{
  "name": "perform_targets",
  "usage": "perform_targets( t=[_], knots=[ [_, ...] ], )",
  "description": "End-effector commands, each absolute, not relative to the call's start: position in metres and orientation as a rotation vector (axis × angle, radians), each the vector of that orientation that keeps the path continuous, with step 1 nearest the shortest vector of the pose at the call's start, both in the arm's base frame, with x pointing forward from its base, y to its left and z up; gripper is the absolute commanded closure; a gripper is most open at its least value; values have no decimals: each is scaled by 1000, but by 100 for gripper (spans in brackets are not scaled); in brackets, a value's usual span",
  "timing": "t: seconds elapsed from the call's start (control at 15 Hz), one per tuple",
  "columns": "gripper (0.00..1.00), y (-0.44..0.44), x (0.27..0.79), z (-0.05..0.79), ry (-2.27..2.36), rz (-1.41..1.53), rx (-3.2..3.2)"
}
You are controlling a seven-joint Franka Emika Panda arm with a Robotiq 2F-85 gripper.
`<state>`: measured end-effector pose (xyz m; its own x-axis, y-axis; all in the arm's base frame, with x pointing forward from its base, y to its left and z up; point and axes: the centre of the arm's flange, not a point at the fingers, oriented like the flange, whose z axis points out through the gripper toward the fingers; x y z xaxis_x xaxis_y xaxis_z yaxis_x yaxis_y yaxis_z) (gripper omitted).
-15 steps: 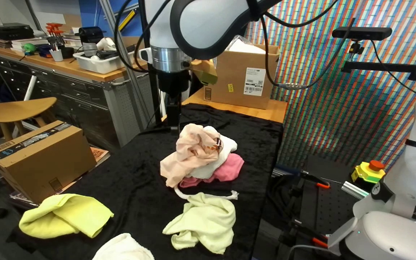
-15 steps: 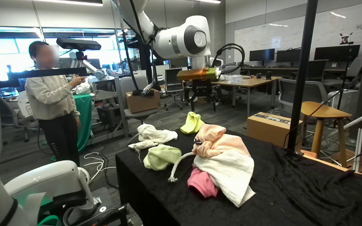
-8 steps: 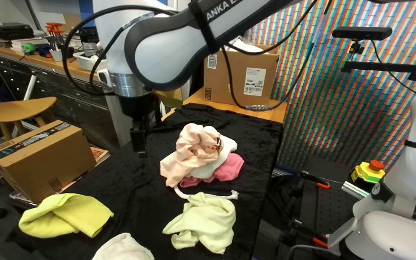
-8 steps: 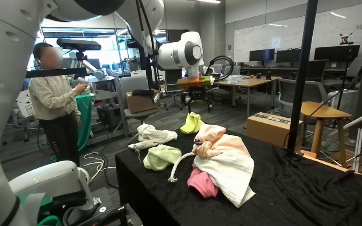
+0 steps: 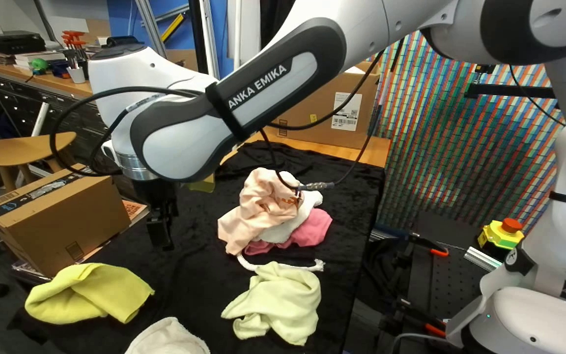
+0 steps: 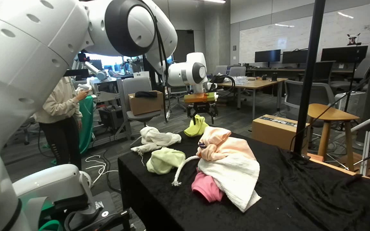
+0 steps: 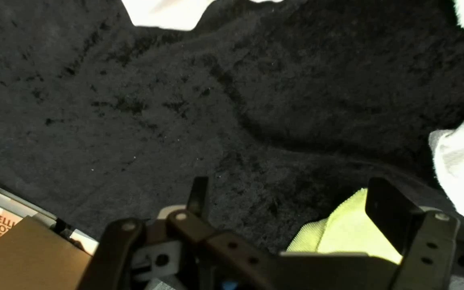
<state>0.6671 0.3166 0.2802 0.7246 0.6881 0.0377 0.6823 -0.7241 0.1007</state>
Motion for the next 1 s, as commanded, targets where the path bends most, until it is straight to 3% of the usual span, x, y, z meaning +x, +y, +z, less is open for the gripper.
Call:
perform_targets(
  t=[0.0,0.93],
  knots=[
    [0,338,693,268,1108,220,2831],
    [0,369,713,222,1132,426,2848]
  ],
)
